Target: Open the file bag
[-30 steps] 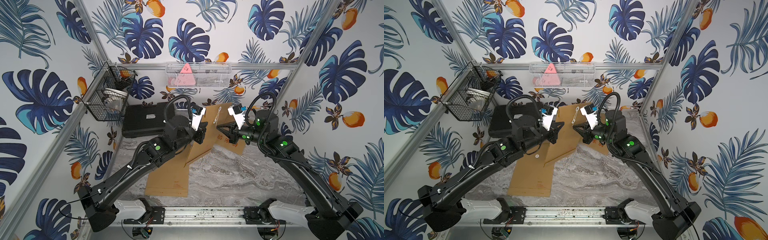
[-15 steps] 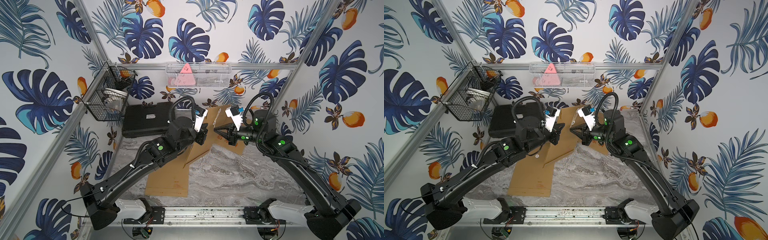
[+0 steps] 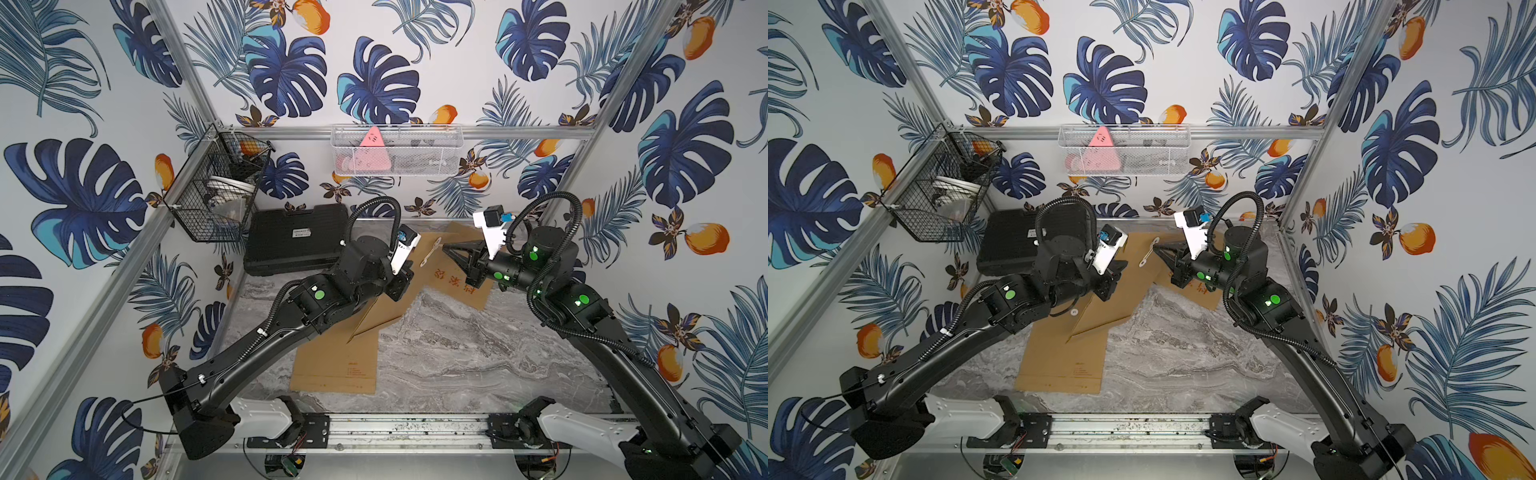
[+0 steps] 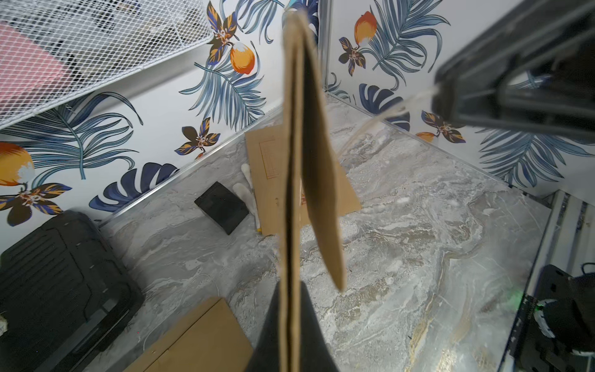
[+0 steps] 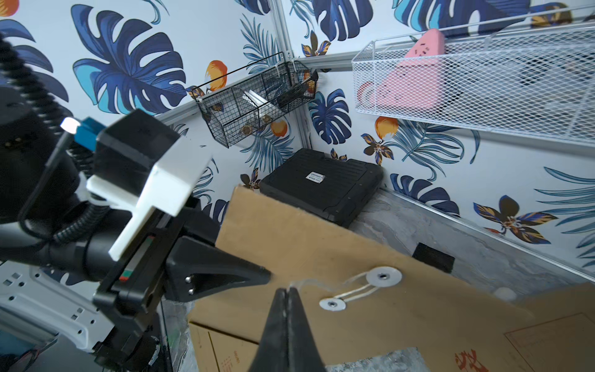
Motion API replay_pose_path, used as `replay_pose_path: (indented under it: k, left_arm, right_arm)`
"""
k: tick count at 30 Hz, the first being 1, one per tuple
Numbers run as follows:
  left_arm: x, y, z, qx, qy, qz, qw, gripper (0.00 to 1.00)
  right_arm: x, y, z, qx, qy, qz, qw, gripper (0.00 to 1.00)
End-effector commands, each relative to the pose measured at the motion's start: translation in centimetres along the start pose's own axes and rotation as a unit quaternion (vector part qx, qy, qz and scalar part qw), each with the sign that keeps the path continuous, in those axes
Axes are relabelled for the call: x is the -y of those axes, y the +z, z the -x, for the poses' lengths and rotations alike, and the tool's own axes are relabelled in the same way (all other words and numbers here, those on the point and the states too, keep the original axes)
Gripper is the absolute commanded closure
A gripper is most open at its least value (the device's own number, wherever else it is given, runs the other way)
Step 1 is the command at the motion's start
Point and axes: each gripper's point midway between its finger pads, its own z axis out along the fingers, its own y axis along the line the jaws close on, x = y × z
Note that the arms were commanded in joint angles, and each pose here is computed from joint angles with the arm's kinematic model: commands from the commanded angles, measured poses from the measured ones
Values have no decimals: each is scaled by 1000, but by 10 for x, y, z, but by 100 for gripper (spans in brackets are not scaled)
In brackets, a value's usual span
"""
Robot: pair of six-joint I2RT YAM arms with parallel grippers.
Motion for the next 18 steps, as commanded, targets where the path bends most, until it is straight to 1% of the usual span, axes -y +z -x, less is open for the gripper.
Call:
replay_pose_path:
  k: [1,4,8,10,14,18]
  left_arm:
    - [8,-6,1,-4,23,-24,999,100]
    - [10,-8,-2,-8,31,-32,999,100]
    - [15,-14,-1,1,37,-49,998,100]
    - [17,-16,-2,2,42,-55,998,100]
    - [21,-20,-5,-2,54,-66,996,100]
    - [23,-21,-8,-11,66,-74,995,100]
  right_arm:
    - [12,-6,15,34,2,-44,998,100]
    - [25,-11,15,41,9,-85,996,100]
    - [45,-21,15,47,20,-148,988,100]
    - [51,-25,14,49,24,-168,984,100]
    - [59,-31,14,55,29,-194,979,100]
    - [60,-34,16,61,30,-200,977,100]
